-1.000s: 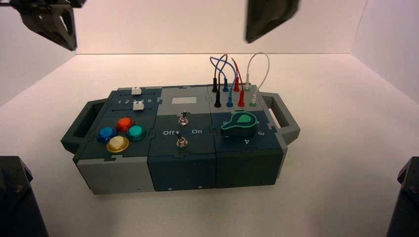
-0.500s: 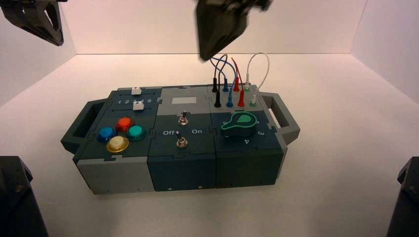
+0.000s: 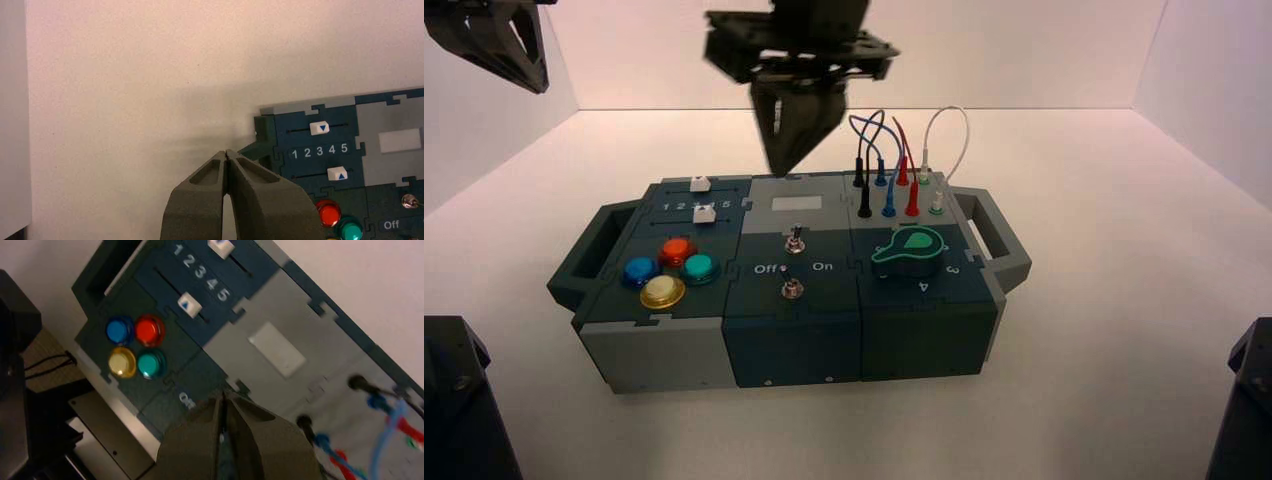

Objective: Move the bottom slider to position 1.

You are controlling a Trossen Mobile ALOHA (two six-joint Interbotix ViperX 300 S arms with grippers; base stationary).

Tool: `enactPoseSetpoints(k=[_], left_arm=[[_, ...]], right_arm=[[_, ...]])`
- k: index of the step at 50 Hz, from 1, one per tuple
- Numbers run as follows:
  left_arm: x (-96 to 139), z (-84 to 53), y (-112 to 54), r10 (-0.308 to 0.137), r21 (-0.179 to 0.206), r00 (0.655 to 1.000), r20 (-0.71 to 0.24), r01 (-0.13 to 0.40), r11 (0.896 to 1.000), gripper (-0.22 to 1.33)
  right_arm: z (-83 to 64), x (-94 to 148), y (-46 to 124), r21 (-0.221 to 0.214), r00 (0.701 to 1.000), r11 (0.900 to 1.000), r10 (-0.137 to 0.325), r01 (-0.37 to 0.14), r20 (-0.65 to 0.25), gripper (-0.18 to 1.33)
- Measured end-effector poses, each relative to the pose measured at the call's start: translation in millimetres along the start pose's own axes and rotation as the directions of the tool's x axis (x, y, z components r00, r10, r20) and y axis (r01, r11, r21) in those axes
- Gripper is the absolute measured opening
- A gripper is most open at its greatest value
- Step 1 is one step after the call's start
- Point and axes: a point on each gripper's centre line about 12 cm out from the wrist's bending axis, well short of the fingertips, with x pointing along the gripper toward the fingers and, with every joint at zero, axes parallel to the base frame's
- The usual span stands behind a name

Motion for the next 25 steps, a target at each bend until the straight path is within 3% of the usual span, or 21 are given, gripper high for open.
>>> enactPoseSetpoints(k=[8, 25], left_arm=[[0, 0.0, 0.0, 0.0, 0.0, 1.0, 0.0, 0.0, 1.0, -0.16], [1, -0.3, 0.1, 0.001, 0.003, 1.0, -0.005, -0.001, 1.0, -0.16]], right_arm=[[8.1, 14, 10.7, -0.017, 1.0, 0.9998, 0.013, -0.013, -0.02, -0.14], [19.6, 29, 19.0, 0.077, 0.997, 0.9947, 0.071, -0.069, -0.023, -0.14]])
